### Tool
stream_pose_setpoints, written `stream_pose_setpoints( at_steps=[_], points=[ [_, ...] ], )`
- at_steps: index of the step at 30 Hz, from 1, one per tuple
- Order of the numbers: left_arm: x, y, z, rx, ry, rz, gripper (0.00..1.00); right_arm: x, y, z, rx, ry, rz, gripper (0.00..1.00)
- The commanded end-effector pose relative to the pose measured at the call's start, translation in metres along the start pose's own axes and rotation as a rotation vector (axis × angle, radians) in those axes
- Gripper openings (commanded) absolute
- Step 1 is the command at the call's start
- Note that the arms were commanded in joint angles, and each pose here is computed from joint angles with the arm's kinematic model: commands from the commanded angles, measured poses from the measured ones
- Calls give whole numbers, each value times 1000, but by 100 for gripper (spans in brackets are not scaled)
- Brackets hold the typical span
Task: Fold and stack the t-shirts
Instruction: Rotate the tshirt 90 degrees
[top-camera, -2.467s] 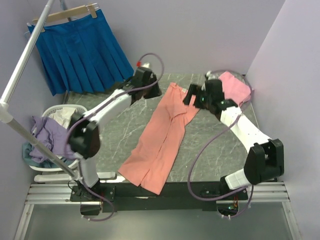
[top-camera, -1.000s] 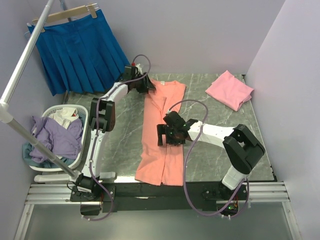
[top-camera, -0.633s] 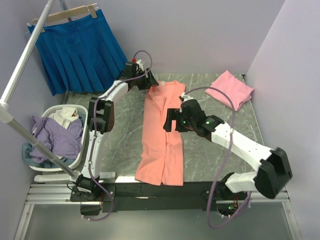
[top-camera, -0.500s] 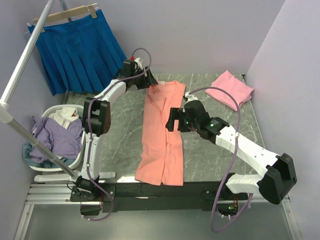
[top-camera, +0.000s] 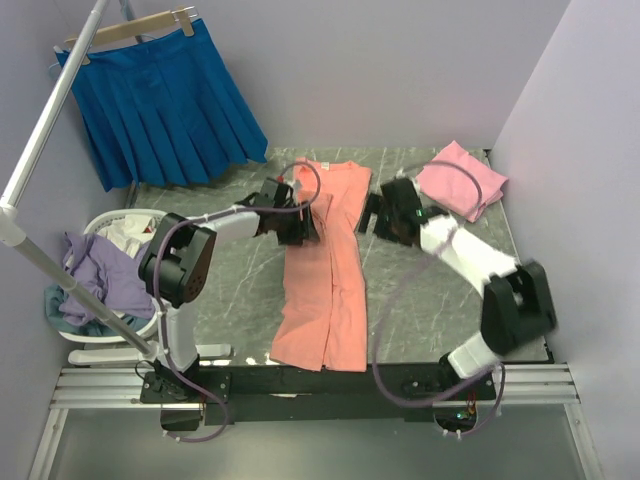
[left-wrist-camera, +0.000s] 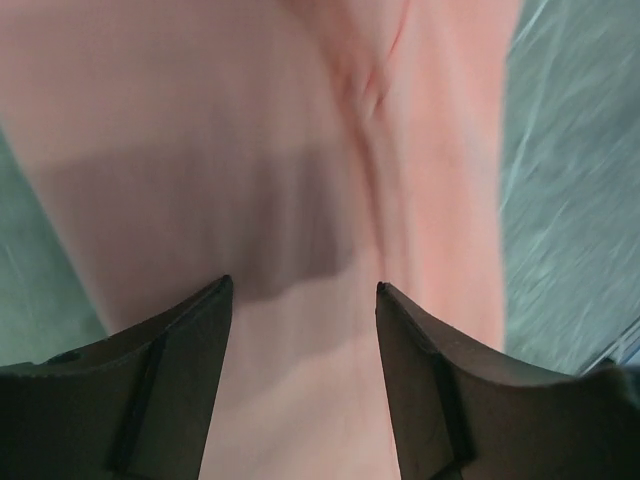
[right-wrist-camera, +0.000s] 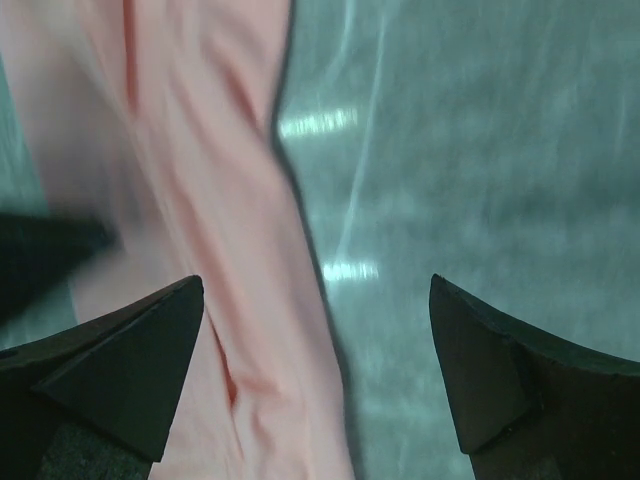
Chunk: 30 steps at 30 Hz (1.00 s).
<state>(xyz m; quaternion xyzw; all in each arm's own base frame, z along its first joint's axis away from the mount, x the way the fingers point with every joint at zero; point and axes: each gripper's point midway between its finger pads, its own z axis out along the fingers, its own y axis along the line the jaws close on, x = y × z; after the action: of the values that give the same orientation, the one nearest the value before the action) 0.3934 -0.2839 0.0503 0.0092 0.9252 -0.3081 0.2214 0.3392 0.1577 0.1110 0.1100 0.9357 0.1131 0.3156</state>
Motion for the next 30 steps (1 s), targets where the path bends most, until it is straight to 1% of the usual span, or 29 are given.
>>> stream_pose_setpoints(
  at_steps=[1,2,4,5,6,8,9,11,13,14,17,18,19,22,24,26,30],
  points=[
    [3,-27,-34,29,-93,24,65,-76,25,48,-35,-58,24,100],
    [18,-19,-33,-6,-82,19,65,-94,37,69,-42,-55,9,100],
    [32,-28,-39,5,-77,10,64,-107,47,87,-60,-41,-17,100],
    [48,-21,-39,-8,-53,-1,64,-115,62,102,-115,-31,-22,100],
    [53,-30,-42,9,-62,-5,64,-120,70,109,-152,-31,-28,100],
    [69,-26,-41,-3,-39,-11,64,-133,92,129,-238,-1,-27,100],
    [76,-29,-42,-9,-28,-9,64,-131,95,135,-252,28,-24,100],
    [85,-24,-41,-35,-11,-8,63,-140,110,151,-303,33,-26,100],
    [87,-21,-41,-63,-13,-6,62,-138,116,159,-321,62,-12,100],
    [88,-20,-42,-68,-14,-5,62,-139,115,168,-314,63,-2,100],
    [86,-17,-45,-99,-11,2,62,-138,94,186,-203,67,21,100],
    [86,-18,-47,-101,-9,5,62,-133,84,188,-164,94,32,100],
    [86,-18,-48,-105,-7,-2,62,-135,79,190,-141,88,34,100],
    [98,-18,-50,-83,25,-27,63,-136,57,198,-86,79,43,100],
    [115,-11,-44,-74,58,-56,63,-137,43,207,-69,96,48,100],
    [135,3,-38,-89,104,-87,62,-146,43,215,-106,93,34,100],
    [156,31,-22,-153,148,-95,62,-167,42,223,-204,52,38,100]
  ],
)
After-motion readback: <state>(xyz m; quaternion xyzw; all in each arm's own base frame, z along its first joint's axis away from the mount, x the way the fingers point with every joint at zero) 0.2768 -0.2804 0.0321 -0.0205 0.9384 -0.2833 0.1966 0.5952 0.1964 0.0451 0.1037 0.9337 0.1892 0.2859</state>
